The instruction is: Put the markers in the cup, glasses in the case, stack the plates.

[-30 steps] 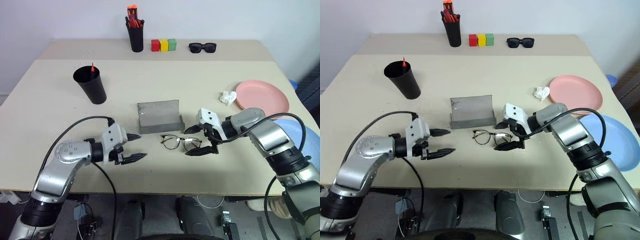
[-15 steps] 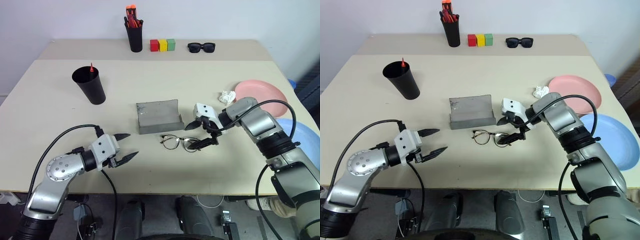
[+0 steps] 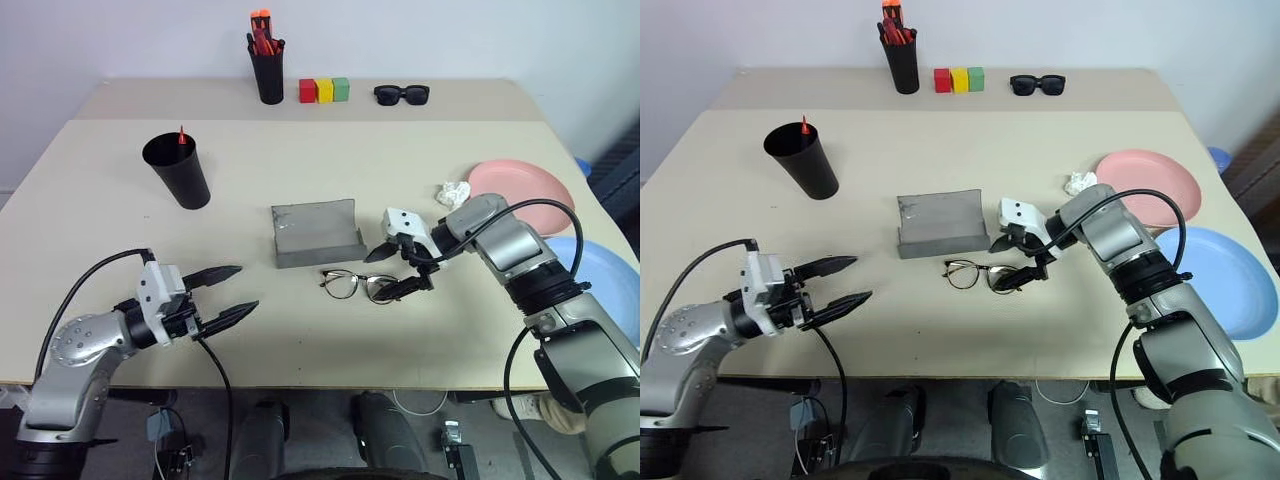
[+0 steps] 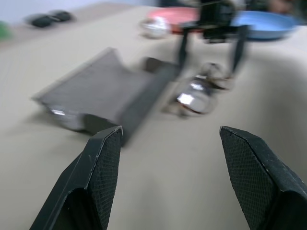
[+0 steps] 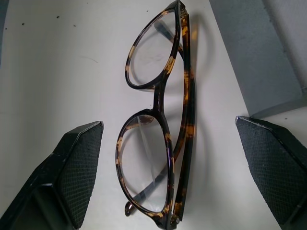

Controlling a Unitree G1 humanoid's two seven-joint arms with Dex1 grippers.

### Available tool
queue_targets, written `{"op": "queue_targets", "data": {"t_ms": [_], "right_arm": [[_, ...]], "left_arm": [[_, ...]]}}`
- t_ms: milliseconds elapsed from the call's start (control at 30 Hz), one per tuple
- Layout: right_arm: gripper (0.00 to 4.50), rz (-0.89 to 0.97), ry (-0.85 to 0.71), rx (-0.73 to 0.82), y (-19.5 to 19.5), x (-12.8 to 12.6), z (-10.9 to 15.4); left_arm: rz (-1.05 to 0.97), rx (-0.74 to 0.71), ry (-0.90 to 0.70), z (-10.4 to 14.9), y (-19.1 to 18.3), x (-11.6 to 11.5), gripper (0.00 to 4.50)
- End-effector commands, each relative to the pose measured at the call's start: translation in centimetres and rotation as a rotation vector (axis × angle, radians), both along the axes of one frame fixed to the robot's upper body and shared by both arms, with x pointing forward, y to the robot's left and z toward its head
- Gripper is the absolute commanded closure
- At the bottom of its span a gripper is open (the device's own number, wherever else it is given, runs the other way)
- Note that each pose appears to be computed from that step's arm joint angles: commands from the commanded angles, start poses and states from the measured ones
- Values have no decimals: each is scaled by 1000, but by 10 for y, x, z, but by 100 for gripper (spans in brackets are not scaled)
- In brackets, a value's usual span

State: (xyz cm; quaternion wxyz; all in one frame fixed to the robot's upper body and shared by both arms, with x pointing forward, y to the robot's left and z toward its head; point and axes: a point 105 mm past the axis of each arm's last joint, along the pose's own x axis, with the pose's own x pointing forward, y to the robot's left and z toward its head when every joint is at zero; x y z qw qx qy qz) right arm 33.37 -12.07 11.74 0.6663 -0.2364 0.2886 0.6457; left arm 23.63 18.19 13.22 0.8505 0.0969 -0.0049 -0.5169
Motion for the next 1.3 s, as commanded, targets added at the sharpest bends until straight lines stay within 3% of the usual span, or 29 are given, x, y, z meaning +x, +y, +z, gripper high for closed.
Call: {"op": "queue_targets", "data": {"t_ms": [33,467,733,1000,1300], "right_arm": [[0,10,-9,-2,2,2,9],[0,33,-18,30,3,-9,23],[0,84,-230,337,28,-14,41],[0,38,-383,490,24,-18,40],[0,18,-252,321,-3,-31,15]], "left_arm": [[-77,8,1,3,-2,-8,120],[-129,33,-2,-12,-9,-7,120],[-107,43,-53,-17,-11,-1,120],[-78,55,-79,-18,-7,2,120],[-69,59,-84,-19,-6,1,120]]}}
